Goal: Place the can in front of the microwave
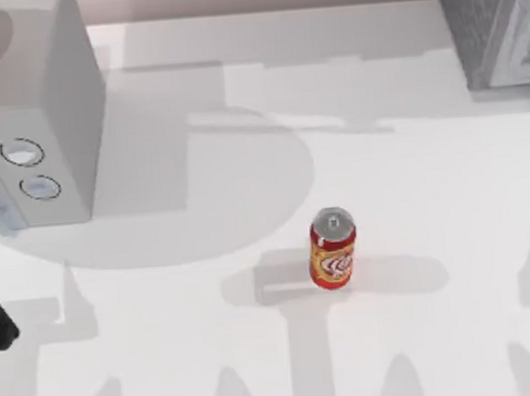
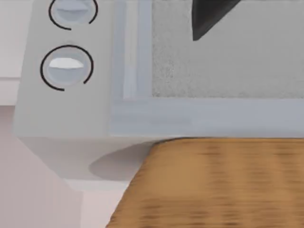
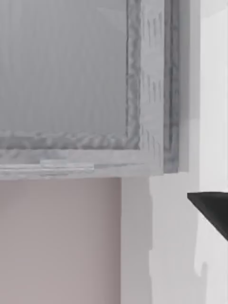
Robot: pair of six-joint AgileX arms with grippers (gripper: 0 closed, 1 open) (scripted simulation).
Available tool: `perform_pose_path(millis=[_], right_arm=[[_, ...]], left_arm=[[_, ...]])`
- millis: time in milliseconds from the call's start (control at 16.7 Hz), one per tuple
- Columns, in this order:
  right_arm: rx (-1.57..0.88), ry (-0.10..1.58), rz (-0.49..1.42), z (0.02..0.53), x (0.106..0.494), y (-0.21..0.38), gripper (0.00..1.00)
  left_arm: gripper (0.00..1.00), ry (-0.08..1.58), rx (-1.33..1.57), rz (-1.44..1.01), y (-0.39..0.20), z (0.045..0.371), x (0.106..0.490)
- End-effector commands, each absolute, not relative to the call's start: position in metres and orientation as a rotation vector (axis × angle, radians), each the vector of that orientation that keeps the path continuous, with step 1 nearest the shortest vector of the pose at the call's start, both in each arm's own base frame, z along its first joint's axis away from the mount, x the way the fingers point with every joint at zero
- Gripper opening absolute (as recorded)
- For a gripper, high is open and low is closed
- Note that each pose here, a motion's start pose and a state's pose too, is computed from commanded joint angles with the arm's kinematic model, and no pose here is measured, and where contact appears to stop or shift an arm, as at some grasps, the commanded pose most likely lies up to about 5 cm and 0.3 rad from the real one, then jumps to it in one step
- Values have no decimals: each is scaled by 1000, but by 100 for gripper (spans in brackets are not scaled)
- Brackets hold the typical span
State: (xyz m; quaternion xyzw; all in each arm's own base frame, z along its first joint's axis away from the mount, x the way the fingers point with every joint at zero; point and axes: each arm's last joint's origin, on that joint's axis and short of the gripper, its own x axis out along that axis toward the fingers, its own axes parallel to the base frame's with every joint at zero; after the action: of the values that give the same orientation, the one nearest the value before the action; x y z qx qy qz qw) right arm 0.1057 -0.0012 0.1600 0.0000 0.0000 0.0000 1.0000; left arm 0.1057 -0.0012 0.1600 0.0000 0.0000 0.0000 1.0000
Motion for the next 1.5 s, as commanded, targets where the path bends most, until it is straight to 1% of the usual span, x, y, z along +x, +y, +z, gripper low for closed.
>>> perform_pose_path(millis=[180,360,540,720,960,1140,1320,1500], right_arm=[[0,0,0,160,106,-1,100],[0,0,0,160,106,-1,100],[0,0,0,160,106,-1,100],[0,0,0,160,106,-1,100],[0,0,0,160,106,-1,100],[0,0,0,160,106,-1,100],[0,0,0,160,106,-1,100],[0,0,0,160,106,-1,100]], left_arm=[[100,6,0,-3,-2,162,106],[100,65,0,-35,-5,178,107],[100,178,6,-96,-12,209,114],[100,334,24,-177,-24,247,132],[100,585,83,-302,-57,295,177],[100,786,156,-395,-98,316,222],[100,981,251,-478,-152,318,264],[100,1156,360,-543,-211,301,295]])
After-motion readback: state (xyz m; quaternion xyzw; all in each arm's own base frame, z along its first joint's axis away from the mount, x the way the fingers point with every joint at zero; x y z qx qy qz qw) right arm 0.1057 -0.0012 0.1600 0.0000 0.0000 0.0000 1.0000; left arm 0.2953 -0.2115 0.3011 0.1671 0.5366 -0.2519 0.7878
